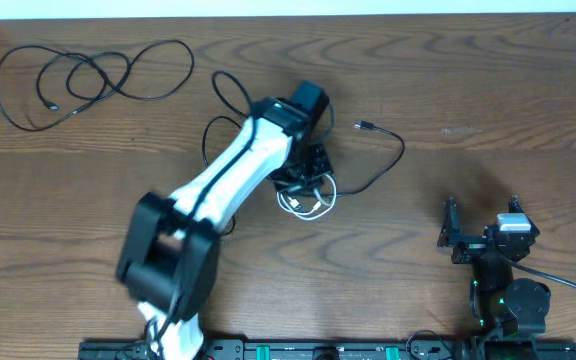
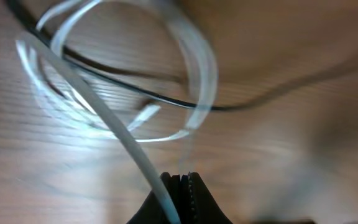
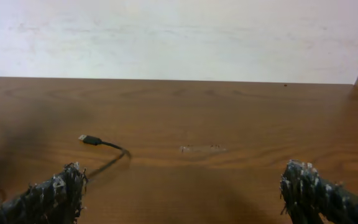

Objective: Untangle cables
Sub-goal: 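Lift the white cable coil high with the left gripper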

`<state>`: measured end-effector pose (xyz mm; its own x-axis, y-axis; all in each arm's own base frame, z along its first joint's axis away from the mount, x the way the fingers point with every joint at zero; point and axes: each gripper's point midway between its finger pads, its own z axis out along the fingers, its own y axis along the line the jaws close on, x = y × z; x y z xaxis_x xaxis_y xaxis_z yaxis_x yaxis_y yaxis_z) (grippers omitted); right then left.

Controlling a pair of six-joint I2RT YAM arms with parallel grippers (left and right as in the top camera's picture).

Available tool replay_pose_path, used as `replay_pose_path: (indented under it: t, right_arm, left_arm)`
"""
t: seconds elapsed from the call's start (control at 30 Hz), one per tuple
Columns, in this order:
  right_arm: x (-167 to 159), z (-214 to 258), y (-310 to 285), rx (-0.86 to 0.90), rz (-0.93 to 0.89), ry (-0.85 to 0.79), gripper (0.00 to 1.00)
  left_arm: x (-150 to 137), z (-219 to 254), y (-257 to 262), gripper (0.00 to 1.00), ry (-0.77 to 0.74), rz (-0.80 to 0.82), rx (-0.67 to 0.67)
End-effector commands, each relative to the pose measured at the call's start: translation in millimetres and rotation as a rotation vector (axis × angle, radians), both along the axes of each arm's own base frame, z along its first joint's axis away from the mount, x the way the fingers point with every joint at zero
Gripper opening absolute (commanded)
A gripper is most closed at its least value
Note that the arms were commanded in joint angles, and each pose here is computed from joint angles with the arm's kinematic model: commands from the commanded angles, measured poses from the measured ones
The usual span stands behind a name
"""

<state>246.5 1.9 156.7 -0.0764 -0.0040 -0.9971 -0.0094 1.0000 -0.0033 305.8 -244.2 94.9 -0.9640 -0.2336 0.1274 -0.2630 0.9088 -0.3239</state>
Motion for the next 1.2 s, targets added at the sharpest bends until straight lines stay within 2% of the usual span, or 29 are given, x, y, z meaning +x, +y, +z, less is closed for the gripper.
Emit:
replay_pose_path:
  t: [0.0, 0.13, 0.23, 0.53, 0.63, 0.7, 0.8, 0.87, 0.93, 1.1, 1.17]
  right_arm:
    - [0, -1, 3, 0.014, 0.01, 0.004, 0.99]
    - [0, -1, 3, 0.014, 0.01, 0.003, 0.99]
    - [0, -1, 3, 0.014, 0.009, 0.004, 0.99]
    - [0, -1, 3, 0.014, 0.01, 0.004, 0.99]
    - [0, -1, 3, 0.014, 0.01, 0.004, 0.99]
    - [0, -1, 3, 0.014, 0.01, 0.004, 0.99]
    - [0, -1, 3, 0.014, 0.01, 0.004, 0.99]
    - [0, -1, 3, 0.014, 0.01, 0.003, 0.99]
    - [0, -1, 3, 0.014, 0.01, 0.004, 0.99]
    - [0, -1, 3, 0.014, 0.01, 0.003, 0.99]
    - [0, -1, 3, 0.014, 0.009, 0.004, 0.99]
  left_arm:
    - [9, 94, -13, 0.08, -0.229, -0.034, -0.177]
    - [6, 163, -7, 0.07, -0.435, -0.028, -0.266]
    - [2, 200, 8, 0.07, -0.569, 0.0, -0.275]
    - [-10, 277, 28, 0.07, -0.843, 0.01, -0.344]
    - [-5, 269, 43, 0.07, -0.84, 0.086, -0.266]
    - [-3, 244, 66, 0.08, -0.736, 0.252, -0.159]
    - [-3, 220, 65, 0.07, -0.683, 0.191, -0.088]
    - [-7, 216, 42, 0.08, -0.663, 0.042, -0.157]
    - [-14, 228, 13, 0.08, -0.681, -0.11, -0.301]
    - [-39, 316, -43, 0.07, -0.845, -0.416, -0.798]
    - [-40, 340, -46, 0.07, -0.894, -0.434, -0.889]
